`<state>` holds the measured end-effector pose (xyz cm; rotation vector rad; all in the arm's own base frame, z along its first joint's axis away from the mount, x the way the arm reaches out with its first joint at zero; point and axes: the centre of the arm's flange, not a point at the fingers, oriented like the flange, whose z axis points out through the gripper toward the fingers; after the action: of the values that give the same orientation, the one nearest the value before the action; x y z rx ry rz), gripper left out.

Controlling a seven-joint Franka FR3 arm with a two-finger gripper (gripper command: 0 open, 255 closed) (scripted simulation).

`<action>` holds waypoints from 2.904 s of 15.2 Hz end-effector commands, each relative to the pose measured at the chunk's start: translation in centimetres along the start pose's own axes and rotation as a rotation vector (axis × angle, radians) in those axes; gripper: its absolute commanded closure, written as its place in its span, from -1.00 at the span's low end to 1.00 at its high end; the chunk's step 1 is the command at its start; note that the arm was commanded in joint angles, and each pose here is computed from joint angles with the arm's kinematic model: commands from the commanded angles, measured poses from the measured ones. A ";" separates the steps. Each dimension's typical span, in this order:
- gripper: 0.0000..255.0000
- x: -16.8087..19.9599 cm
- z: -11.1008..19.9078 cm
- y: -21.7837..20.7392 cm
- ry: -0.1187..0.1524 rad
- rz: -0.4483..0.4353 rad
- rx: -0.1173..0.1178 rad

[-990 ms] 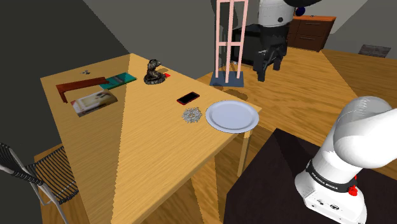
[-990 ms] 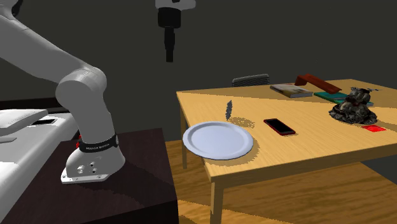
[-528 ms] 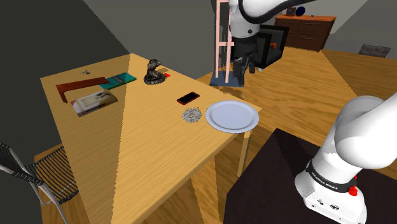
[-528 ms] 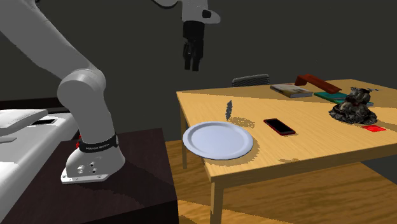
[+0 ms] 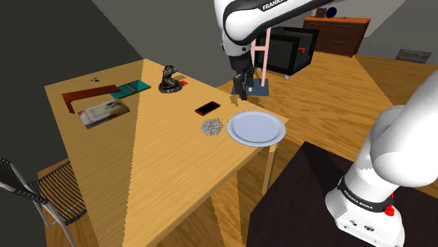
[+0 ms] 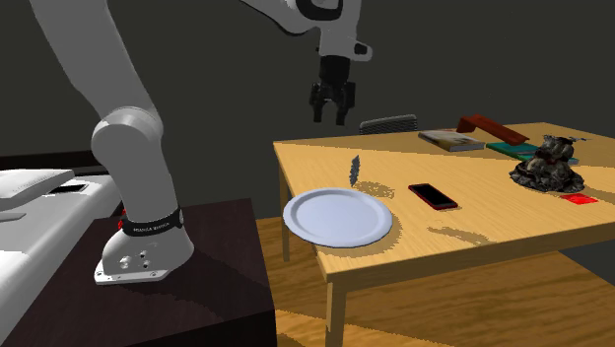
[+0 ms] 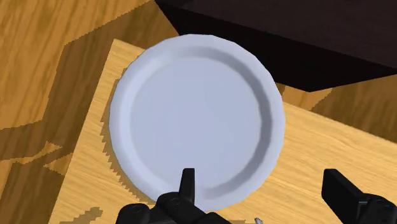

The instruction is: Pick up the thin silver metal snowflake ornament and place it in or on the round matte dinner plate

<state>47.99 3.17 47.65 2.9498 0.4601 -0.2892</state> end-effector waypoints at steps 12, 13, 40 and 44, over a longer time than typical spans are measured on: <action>-1.00 16.6 6.6 -5.4 -0.088 -0.399 -0.053; -1.00 17.8 7.2 -6.0 -0.095 -0.429 -0.057; 1.00 20.0 12.5 -7.4 -0.111 -0.504 -0.067; 1.00 19.7 11.0 -7.2 -0.111 -0.504 -0.067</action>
<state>62.24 13.85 31.61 2.6899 1.1673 -0.4752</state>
